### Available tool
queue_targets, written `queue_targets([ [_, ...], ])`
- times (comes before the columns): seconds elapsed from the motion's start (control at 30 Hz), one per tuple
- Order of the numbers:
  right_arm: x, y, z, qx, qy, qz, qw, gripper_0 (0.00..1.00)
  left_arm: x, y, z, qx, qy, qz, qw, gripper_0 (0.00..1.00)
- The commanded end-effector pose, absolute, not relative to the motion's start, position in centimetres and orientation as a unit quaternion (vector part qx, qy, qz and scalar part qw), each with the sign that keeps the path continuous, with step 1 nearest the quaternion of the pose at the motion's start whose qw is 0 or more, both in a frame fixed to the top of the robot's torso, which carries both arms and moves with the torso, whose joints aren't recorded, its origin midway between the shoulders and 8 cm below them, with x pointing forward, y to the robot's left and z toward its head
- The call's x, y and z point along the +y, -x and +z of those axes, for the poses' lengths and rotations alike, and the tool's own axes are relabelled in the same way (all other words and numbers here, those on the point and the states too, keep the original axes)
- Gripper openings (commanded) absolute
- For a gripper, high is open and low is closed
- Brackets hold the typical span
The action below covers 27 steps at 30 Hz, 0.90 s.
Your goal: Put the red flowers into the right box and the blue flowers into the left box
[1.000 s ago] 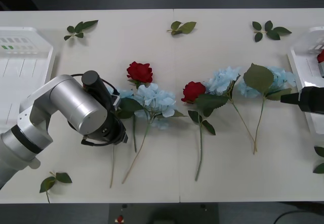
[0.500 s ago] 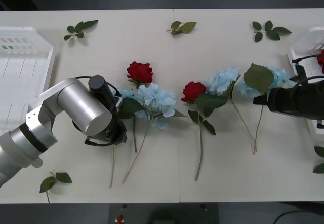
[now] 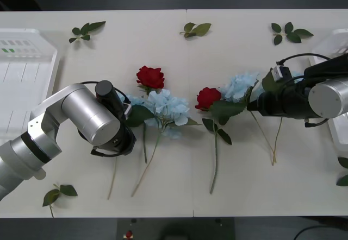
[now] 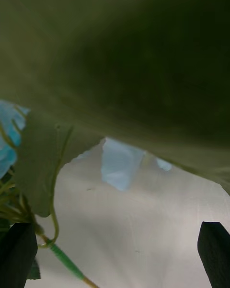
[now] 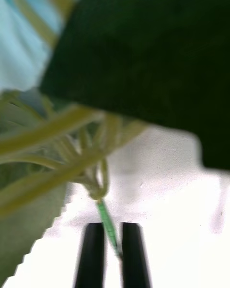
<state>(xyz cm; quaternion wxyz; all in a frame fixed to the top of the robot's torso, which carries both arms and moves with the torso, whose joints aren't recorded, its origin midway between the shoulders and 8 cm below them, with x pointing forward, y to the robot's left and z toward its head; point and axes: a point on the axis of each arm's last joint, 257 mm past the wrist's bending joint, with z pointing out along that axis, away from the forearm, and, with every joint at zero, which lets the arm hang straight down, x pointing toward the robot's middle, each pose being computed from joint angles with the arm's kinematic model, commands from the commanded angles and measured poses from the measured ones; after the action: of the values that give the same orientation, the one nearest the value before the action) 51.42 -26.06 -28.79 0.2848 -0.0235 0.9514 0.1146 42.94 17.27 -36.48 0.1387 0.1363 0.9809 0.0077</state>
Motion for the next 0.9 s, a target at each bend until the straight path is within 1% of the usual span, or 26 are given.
queue_targets([
  [0.03,-29.5,-52.1,-26.8,0.952,-0.001,0.092,0.292,0.98,16.2,-44.8,-33.5,0.972,-0.154,0.001,0.175,0.00],
  [0.17,-29.7,-51.8,-27.1,0.955,0.006,0.082,0.283,0.98,16.6,-45.1,-31.4,0.972,-0.148,0.001,0.182,0.00],
  [0.37,-29.3,-51.7,-26.3,0.954,0.020,0.085,0.287,0.98,18.6,-46.6,-26.5,0.969,-0.124,0.004,0.214,0.00],
  [0.6,-28.2,-50.8,-24.8,0.952,0.033,0.111,0.282,0.98,21.7,-49.3,-20.2,0.957,-0.086,0.000,0.278,0.00],
  [0.73,-29.6,-50.7,-24.5,0.954,0.032,0.098,0.281,0.98,24.0,-50.6,-16.6,0.944,-0.074,0.018,0.321,0.00],
  [0.9,-32.7,-50.2,-24.1,0.959,0.028,0.066,0.273,0.98,28.3,-51.6,-13.8,0.936,-0.047,0.046,0.346,0.00],
])
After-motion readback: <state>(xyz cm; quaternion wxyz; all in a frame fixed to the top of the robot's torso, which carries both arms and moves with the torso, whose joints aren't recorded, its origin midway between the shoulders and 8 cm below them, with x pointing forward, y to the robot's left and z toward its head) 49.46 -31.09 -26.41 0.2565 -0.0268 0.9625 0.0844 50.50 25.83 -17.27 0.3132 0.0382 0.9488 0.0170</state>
